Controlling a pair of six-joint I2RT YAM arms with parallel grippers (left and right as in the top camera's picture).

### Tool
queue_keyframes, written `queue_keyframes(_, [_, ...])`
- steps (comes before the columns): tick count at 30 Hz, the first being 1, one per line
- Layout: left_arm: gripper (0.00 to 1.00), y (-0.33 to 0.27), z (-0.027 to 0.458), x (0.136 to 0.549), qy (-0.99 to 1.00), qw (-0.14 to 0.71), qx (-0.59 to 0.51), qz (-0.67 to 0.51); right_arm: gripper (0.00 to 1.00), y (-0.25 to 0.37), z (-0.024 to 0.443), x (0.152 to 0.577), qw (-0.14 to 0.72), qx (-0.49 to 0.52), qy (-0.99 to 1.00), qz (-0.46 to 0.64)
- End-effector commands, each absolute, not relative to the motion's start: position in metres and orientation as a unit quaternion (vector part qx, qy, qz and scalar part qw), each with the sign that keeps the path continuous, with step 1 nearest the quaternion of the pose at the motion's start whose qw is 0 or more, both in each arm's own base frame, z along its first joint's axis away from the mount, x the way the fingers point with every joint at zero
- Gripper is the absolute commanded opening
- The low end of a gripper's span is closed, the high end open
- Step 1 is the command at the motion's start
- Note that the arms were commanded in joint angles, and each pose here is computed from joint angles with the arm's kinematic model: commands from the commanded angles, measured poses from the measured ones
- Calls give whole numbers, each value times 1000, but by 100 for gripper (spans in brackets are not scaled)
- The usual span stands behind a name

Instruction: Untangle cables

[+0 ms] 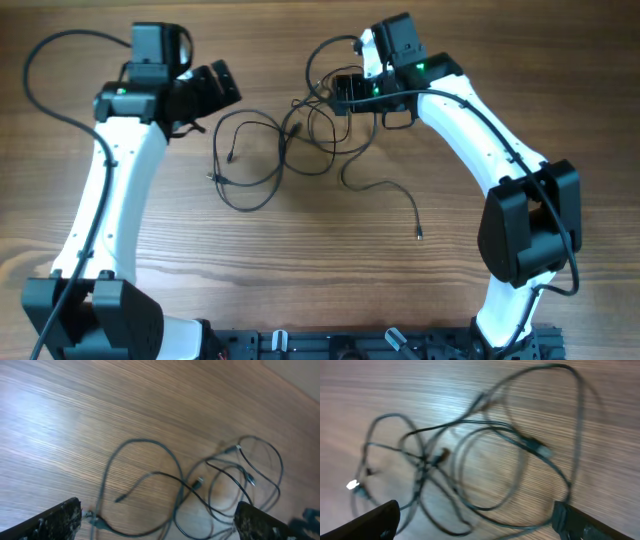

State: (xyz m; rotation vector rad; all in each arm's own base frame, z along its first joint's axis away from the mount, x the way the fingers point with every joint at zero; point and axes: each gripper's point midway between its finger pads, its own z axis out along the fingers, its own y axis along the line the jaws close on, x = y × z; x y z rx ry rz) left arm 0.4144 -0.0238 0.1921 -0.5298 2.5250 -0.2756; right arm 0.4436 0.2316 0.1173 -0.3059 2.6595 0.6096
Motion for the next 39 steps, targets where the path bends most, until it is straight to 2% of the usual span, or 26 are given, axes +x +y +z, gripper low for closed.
queue_keyframes(1, [100, 5, 179, 409, 935, 263, -229, -63, 100, 247, 115, 430, 170, -141, 939, 264])
queue_keyframes(8, [100, 7, 177, 408, 935, 261, -232, -63, 100, 233, 83, 423, 161, -133, 954, 217])
queue_keyframes(12, [100, 7, 177, 408, 935, 261, -232, -63, 100, 226, 76, 439, 200, -127, 953, 188])
queue_keyframes(16, [100, 7, 177, 408, 935, 261, -232, -63, 100, 195, 62, 464, 249, -54, 962, 102])
queue_keyframes(21, [100, 7, 177, 408, 935, 261, -232, -63, 99, 193, 31, 466, 234, -43, 967, 93])
queue_keyframes(23, [100, 7, 177, 408, 935, 261, -232, -63, 91, 192, 28, 467, 233, -39, 967, 93])
queue_keyframes(27, [100, 7, 177, 408, 935, 261, -232, -63, 86, 190, 28, 468, 234, -31, 967, 95])
queue_keyframes(29, [100, 7, 177, 408, 935, 261, -232, -63, 88, 190, 28, 468, 234, -31, 967, 95])
queue_keyframes(32, [100, 7, 177, 408, 935, 261, -232, -63, 99, 190, 27, 468, 233, -34, 967, 94])
queue_keyframes(39, [100, 7, 177, 408, 935, 261, -232, -63, 100, 190, 27, 468, 233, -34, 967, 94])
